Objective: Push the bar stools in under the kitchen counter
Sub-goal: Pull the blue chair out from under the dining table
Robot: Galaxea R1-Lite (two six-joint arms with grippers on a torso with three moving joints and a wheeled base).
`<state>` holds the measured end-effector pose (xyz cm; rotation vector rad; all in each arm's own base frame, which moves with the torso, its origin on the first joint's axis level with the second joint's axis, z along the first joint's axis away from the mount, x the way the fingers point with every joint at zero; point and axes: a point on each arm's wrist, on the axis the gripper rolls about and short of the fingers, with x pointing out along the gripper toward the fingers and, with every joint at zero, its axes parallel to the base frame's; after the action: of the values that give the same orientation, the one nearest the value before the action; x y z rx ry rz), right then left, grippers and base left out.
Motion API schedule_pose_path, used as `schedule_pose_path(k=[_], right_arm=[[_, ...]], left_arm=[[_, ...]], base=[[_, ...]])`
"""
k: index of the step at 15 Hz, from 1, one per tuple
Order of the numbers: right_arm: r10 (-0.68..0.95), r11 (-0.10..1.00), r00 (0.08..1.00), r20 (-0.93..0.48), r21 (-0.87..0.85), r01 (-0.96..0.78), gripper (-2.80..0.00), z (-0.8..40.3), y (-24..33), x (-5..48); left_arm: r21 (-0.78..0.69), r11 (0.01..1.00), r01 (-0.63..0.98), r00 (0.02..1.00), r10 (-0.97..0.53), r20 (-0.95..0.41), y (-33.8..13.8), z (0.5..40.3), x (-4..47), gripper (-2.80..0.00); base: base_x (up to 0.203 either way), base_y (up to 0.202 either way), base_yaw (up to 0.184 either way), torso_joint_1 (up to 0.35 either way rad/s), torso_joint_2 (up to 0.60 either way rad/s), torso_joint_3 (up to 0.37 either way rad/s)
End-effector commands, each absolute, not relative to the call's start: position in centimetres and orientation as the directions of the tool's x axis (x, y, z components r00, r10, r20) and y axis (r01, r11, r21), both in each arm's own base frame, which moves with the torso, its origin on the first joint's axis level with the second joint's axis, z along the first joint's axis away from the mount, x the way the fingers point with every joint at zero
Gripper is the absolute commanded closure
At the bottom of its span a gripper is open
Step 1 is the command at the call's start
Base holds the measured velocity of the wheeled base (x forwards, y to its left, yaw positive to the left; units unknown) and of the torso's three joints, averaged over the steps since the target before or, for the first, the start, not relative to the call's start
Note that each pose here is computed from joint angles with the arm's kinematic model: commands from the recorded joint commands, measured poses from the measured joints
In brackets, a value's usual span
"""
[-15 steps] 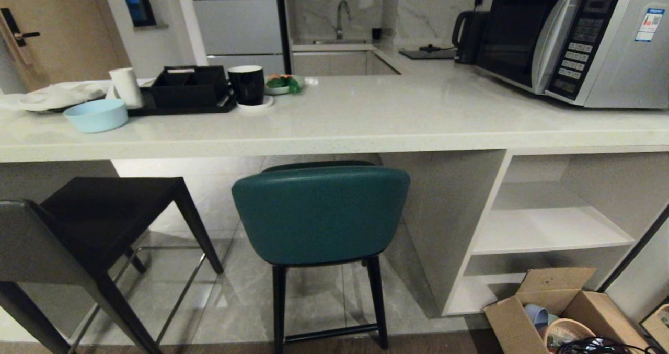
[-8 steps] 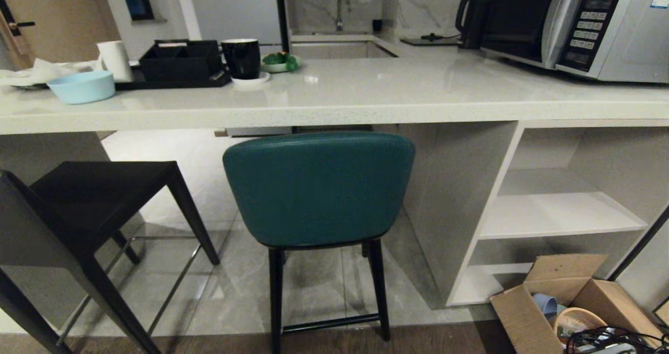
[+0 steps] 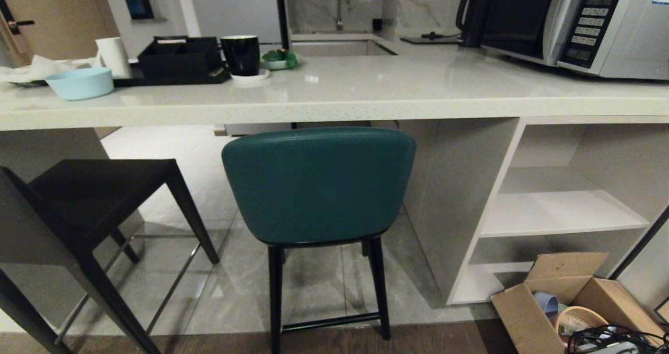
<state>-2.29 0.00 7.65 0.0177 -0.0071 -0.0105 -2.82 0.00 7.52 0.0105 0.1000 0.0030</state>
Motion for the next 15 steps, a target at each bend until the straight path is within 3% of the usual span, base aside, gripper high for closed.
schedule_pose_path(k=[1, 9, 15], right_arm=[[-0.011, 1.0, 1.0, 0.007, 0.017, 0.011, 0.0, 7.65, 0.0, -2.29], [-0.011, 1.0, 1.0, 0.006, 0.017, 0.011, 0.0, 7.66, 0.0, -2.28], [-0.011, 1.0, 1.0, 0.008, 0.017, 0.011, 0.0, 7.65, 0.0, -2.29]], left_arm=[[0.011, 1.0, -0.003, 0.995, 0.005, -0.103, 0.0, 7.48, -2.82, 0.0], [0.005, 1.0, -0.009, 0.995, 0.009, -0.1, 0.01, 7.49, -2.82, 0.0], [0.005, 1.0, -0.006, 0.995, 0.006, -0.101, 0.01, 7.5, -2.82, 0.0]], base=[[0.0, 0.0, 0.0, 0.0, 0.0, 0.0], [0.0, 0.0, 0.0, 0.0, 0.0, 0.0], [0.175, 0.0, 0.001, 0.003, 0.0, 0.006]])
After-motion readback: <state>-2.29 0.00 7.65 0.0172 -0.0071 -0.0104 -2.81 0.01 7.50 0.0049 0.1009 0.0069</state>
